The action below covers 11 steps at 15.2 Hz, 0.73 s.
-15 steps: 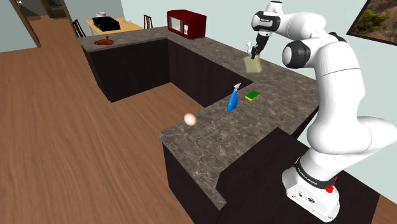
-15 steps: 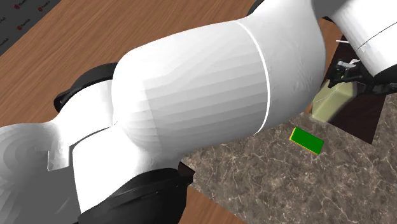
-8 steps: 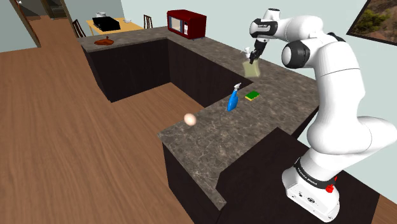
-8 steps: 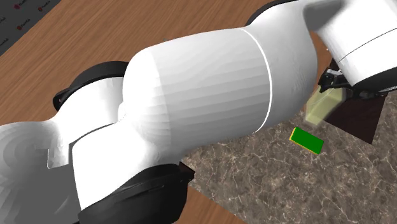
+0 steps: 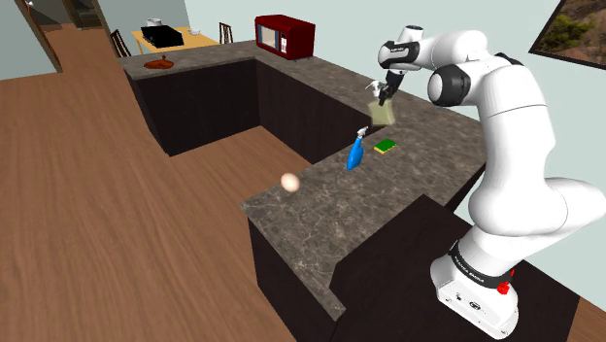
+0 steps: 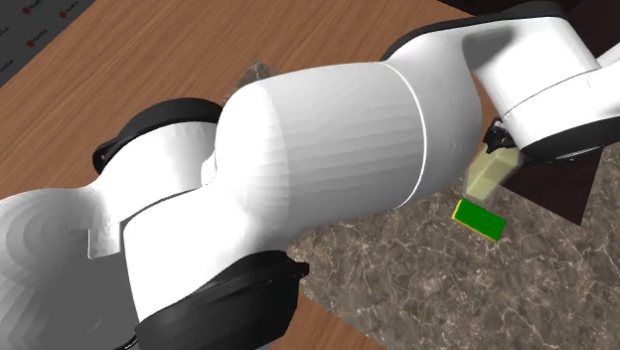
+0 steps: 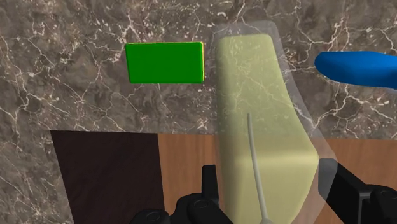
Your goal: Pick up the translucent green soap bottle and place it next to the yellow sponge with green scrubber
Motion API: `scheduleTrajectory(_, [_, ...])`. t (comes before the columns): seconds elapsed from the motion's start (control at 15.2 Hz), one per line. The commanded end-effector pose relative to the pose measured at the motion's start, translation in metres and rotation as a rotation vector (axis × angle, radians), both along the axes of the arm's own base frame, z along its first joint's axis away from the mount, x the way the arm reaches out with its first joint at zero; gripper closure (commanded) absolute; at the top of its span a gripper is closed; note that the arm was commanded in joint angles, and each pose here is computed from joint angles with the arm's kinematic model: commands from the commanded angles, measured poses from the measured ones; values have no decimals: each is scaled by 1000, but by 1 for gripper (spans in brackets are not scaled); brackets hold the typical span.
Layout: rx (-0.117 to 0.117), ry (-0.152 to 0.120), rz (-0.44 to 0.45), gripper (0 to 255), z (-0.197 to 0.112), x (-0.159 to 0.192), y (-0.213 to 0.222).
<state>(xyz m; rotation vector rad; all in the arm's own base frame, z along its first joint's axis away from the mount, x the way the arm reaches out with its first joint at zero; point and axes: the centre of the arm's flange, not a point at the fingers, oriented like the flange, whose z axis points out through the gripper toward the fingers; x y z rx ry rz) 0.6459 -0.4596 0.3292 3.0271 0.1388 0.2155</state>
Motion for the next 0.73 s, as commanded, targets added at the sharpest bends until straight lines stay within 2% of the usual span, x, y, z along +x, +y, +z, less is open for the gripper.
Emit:
scheduleTrajectory(0.0, [-1, -1, 0, 255, -10, 0, 0])
scheduleTrajectory(0.66, [-1, -1, 0, 255, -63, 0, 0])
